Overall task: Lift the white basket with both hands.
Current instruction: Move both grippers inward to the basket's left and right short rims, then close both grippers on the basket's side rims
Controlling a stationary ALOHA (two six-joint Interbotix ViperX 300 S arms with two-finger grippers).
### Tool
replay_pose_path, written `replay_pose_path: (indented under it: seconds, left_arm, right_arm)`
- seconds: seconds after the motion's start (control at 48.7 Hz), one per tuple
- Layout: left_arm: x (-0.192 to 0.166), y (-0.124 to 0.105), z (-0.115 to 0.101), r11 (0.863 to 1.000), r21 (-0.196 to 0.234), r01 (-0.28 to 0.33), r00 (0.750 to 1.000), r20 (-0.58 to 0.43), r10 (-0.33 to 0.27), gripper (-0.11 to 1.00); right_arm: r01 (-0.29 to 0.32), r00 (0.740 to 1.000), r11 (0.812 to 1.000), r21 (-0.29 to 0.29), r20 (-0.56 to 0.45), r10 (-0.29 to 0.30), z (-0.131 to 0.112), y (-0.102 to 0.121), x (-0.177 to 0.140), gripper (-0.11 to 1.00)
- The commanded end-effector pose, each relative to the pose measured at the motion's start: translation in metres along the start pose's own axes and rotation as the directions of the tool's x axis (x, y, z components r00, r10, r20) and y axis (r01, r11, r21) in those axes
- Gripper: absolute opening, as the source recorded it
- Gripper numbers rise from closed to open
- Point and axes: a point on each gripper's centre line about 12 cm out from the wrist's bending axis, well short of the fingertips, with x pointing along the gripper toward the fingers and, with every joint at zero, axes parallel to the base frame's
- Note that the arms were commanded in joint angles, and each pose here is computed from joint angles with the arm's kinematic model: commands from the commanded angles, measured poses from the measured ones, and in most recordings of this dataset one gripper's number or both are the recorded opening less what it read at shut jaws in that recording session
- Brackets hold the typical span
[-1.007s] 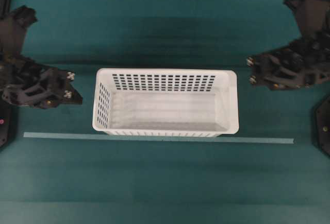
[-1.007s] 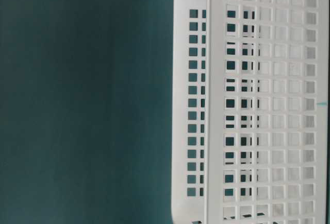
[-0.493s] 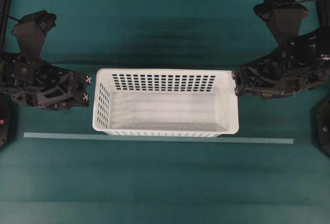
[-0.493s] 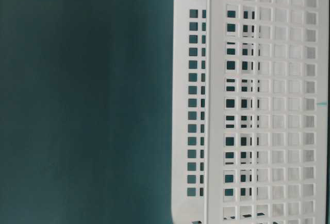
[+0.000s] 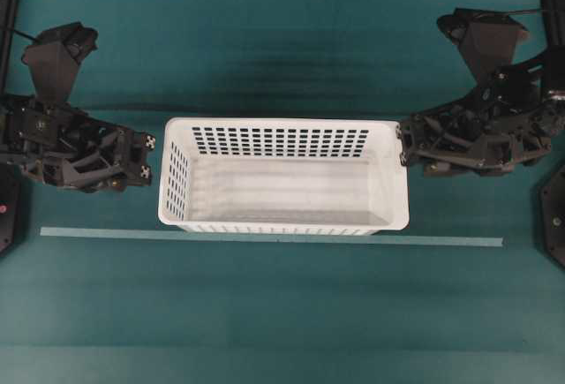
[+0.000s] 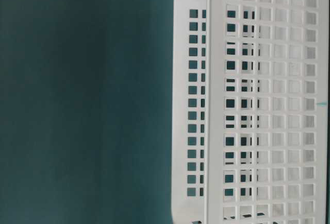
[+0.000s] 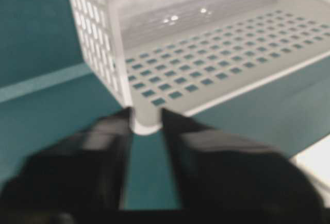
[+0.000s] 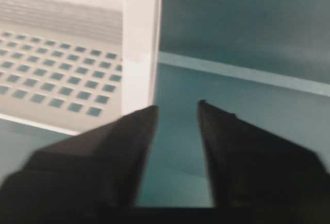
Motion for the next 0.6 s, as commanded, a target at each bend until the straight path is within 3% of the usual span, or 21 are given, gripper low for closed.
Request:
replay_pose_path:
  seconds: [0.0,0.123,0.205,0.575]
  left_arm:
    - [-0.002,-0.005,0.001,1.0,0.006,0.015,1.0,0.004,-0.015,0.42]
    - [-0.001,-0.005,0.002,1.0,-0.003,0.013,1.0,0.006,-0.013,0.79]
    - [0.001,-0.004,0.005,1.0,-0.012,0.007,1.0,0.012,-0.007,0.95]
    - [0.038,0.01,0.01,0.997,-0.034,-0.072,0.997,0.011,0.073,0.94]
  right_arm:
    - [-0.038,0.999,0.999,0.004,0.009,0.038,0.002,0.007,0.001,0.58]
    - [-0.096,0.995,0.995,0.023,0.031,0.095,0.005,0.013,0.006,0.85]
    - [-0.099,0.995,0.994,0.048,0.033,0.098,0.006,0.015,0.014,0.95]
    - [-0.053,0.998,0.997,0.056,0.028,0.051,0.006,0.014,0.054,0.95]
